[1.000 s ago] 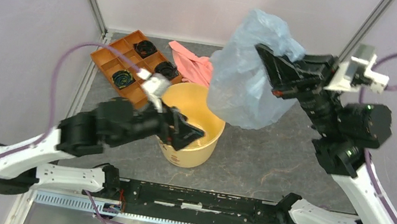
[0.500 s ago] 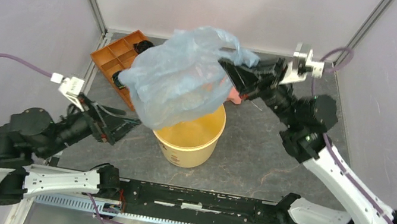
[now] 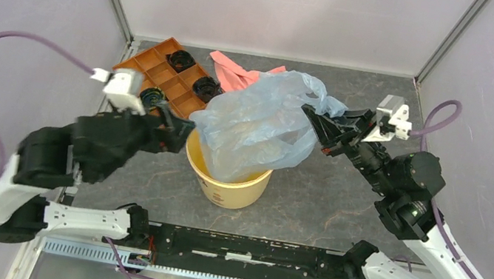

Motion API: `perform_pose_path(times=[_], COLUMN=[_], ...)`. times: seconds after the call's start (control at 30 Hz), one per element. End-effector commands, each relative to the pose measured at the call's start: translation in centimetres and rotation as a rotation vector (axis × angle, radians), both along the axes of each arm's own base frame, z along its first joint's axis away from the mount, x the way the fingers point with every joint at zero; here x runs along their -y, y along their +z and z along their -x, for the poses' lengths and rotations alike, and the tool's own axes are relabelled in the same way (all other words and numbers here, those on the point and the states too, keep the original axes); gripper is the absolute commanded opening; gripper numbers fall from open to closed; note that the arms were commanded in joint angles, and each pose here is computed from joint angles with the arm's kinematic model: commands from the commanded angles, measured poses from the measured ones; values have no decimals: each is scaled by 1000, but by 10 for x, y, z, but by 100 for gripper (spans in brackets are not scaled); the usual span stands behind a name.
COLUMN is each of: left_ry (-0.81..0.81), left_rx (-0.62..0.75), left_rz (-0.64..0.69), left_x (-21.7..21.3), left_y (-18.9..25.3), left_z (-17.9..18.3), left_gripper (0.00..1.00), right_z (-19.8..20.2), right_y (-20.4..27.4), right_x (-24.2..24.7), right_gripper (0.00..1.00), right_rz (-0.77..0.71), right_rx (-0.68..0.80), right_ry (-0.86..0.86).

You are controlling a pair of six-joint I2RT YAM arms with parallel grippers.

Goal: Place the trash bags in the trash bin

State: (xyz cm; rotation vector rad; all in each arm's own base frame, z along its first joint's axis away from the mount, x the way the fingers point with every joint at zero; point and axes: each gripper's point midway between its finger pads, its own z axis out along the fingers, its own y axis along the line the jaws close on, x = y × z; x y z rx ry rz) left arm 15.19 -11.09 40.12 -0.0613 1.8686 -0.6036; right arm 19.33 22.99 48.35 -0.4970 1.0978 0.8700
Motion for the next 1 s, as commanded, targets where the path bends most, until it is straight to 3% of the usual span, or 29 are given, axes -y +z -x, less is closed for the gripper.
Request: perform_pose_path(times=[0.0, 0.17, 0.27, 0.37, 0.53, 0.7, 0.97], left_ry=[116, 92, 67, -11, -172, -331, -327], left_rx=[55, 15, -66, -144, -218, -212, -181], left_rz=[-41, -157, -230, -217, -63, 20, -36], left_x=[18, 67, 90, 114, 152, 188, 137], left_y=[17, -10, -46, -88, -125, -119, -104], left_z=[-26, -41, -50, -55, -69, -68, -39], left_gripper=[89, 79, 69, 62, 61, 62, 76], right_z=[-5, -5, -3, -3, -3, -11, -6], right_y=[-13, -28, -21, -11, -11, -32, -80], right_x=[-7, -33, -35, -34, -49, -54, -77], right_gripper=[1, 0, 0, 1, 1, 1, 1], right_rz=[99, 138, 123, 116, 134, 202, 326], right_rx=[7, -13, 3, 16, 8, -28, -67], right_ry=[-2, 105, 117, 112, 175, 167, 291])
